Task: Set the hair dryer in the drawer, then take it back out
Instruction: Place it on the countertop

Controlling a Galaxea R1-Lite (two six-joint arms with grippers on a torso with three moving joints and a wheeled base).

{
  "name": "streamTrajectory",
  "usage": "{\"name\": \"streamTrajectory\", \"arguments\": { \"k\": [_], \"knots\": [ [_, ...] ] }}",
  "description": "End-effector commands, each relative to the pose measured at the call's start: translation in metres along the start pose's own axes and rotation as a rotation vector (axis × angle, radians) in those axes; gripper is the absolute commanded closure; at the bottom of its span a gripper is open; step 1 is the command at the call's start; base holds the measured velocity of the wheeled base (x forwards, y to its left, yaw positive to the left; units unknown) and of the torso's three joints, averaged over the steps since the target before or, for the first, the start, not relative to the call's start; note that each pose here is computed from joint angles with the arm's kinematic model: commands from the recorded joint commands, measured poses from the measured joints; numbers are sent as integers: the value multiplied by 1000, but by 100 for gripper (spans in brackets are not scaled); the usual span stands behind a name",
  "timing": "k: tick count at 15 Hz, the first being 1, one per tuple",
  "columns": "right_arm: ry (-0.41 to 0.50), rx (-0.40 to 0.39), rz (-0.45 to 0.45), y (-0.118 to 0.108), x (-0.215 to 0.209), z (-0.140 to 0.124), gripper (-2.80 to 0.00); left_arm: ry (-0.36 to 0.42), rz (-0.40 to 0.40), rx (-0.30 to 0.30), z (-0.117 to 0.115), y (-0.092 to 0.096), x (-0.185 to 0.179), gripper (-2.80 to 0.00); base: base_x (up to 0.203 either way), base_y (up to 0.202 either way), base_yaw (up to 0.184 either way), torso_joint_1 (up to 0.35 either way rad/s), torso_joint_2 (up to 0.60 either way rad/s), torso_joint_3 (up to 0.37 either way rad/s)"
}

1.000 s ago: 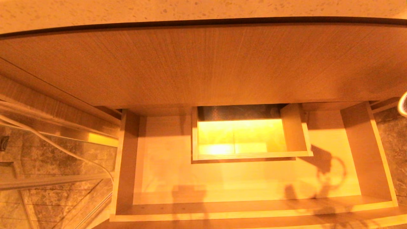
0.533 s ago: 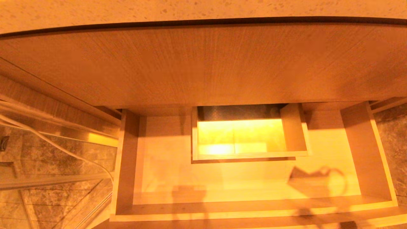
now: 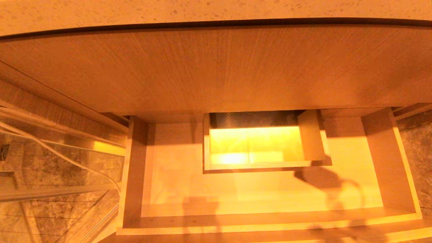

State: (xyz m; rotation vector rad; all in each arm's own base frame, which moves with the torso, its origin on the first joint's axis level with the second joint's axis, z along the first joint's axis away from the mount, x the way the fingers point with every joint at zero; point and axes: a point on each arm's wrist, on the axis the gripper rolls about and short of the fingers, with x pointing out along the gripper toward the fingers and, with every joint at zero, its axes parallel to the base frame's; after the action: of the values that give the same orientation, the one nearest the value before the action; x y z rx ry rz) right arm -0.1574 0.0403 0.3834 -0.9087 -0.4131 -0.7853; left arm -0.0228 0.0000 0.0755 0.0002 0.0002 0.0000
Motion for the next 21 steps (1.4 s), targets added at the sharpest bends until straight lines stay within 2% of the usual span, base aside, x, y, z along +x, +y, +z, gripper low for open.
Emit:
{"name": "streamTrajectory", "arguments": {
  "k": [1,5,8,11,14,16,21],
  "knots": [
    [4,1,-8,-1,5,5,0,0,0,0,0,0,0,-280,0,0,0,0,0,0],
    [37,5,-17,4,25,15,0,0,0,0,0,0,0,-280,0,0,0,0,0,0],
    [50,25,-58,2,50,30,0,0,0,0,0,0,0,-280,0,0,0,0,0,0],
    [27,93,-83,-4,51,36,0,0,0,0,0,0,0,-280,0,0,0,0,0,0],
    [-12,130,-75,-6,74,43,0,0,0,0,0,0,0,-280,0,0,0,0,0,0],
    [-31,132,-96,-7,89,48,0,0,0,0,0,0,0,-280,0,0,0,0,0,0],
    [-6,91,-119,2,146,54,0,0,0,0,0,0,0,-280,0,0,0,0,0,0]
  ]
}}
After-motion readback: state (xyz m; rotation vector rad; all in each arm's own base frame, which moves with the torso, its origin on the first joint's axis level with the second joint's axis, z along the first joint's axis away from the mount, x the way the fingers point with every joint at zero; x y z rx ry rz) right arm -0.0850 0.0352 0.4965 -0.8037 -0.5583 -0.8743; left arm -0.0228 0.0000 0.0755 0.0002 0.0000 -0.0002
